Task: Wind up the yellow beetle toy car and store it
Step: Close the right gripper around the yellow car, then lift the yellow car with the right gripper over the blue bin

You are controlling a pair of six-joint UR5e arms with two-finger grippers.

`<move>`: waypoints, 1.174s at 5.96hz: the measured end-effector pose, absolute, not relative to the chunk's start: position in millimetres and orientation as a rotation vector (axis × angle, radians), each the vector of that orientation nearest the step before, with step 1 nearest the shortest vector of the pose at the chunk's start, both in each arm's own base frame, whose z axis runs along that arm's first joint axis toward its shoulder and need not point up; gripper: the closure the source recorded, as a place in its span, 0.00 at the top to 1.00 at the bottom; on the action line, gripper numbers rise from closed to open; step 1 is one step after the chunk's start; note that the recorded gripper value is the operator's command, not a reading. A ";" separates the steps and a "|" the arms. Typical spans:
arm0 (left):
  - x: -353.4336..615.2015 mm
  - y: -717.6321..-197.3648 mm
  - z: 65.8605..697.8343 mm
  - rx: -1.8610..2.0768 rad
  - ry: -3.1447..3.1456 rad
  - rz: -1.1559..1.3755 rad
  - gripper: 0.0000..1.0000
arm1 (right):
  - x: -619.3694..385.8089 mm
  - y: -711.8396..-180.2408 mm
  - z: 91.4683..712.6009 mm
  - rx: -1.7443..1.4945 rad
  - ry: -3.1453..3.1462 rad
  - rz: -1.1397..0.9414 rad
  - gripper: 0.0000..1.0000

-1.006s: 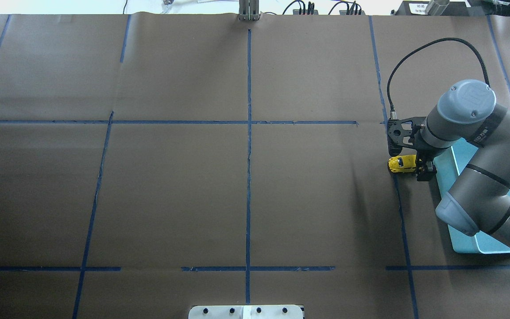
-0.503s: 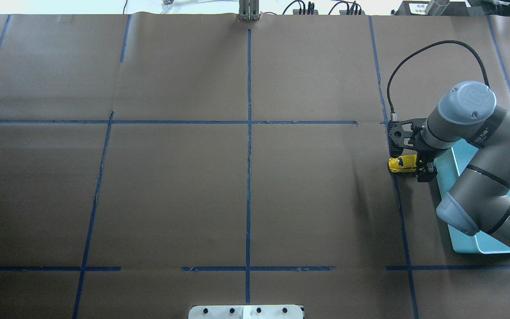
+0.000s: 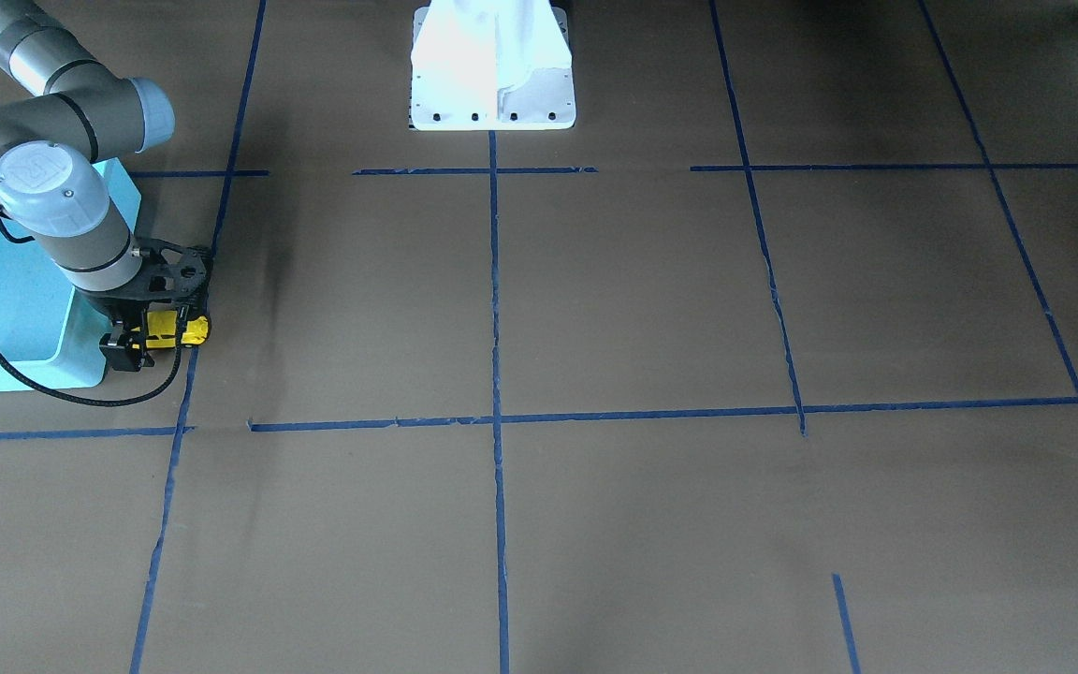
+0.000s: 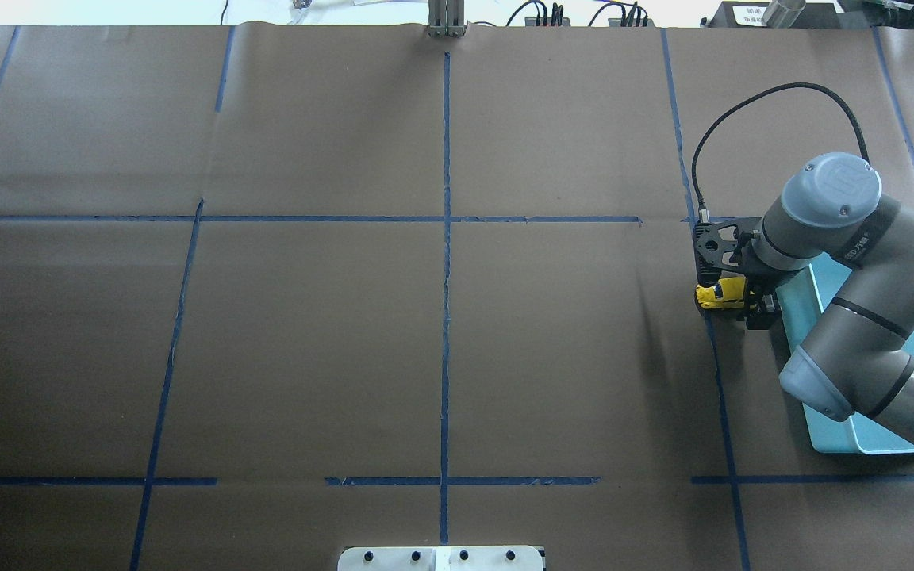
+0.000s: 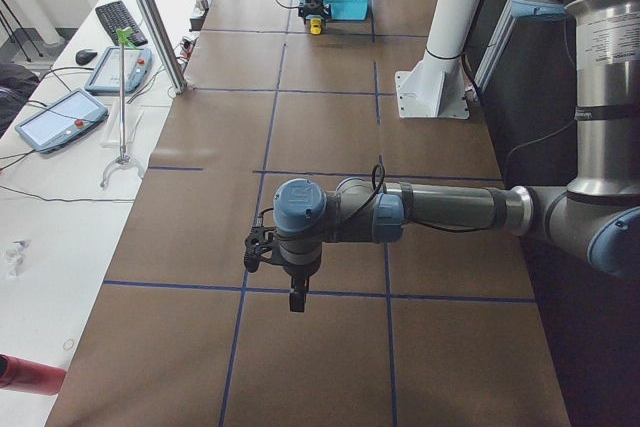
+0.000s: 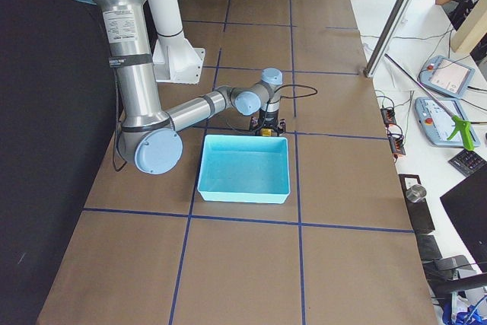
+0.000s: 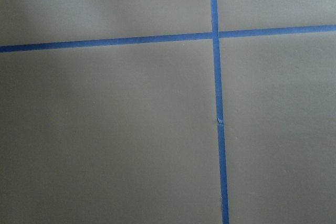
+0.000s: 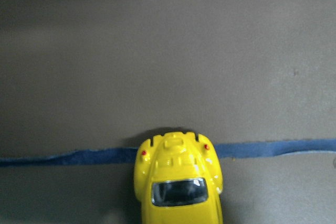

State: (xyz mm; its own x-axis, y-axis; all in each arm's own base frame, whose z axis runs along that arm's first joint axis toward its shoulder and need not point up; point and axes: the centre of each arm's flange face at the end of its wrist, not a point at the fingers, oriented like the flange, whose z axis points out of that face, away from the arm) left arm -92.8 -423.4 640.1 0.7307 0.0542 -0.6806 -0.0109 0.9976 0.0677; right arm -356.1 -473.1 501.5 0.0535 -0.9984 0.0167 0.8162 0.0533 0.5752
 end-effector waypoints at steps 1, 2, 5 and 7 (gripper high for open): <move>-92.5 -423.5 640.3 0.061 0.751 0.037 1.00 | -357.6 -473.5 505.4 0.483 -0.489 -1.460 0.22; -92.4 -423.7 640.1 0.061 0.750 0.038 1.00 | -357.3 -473.4 503.2 0.492 -0.501 -1.459 0.01; -92.2 -423.8 640.1 0.061 0.750 0.038 1.00 | -334.6 -453.9 488.4 0.526 -0.534 -1.452 0.00; -91.9 -424.2 639.8 0.062 0.750 0.039 1.00 | -303.9 -436.7 438.3 0.576 -0.556 -1.422 0.00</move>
State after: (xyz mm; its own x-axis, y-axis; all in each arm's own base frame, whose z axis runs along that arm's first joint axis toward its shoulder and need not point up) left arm -91.9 -424.2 639.8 0.7309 0.0577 -0.6801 -0.0134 0.9974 0.0702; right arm -303.9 -436.7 438.3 0.0714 -0.9974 0.0137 0.7424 0.0623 0.6670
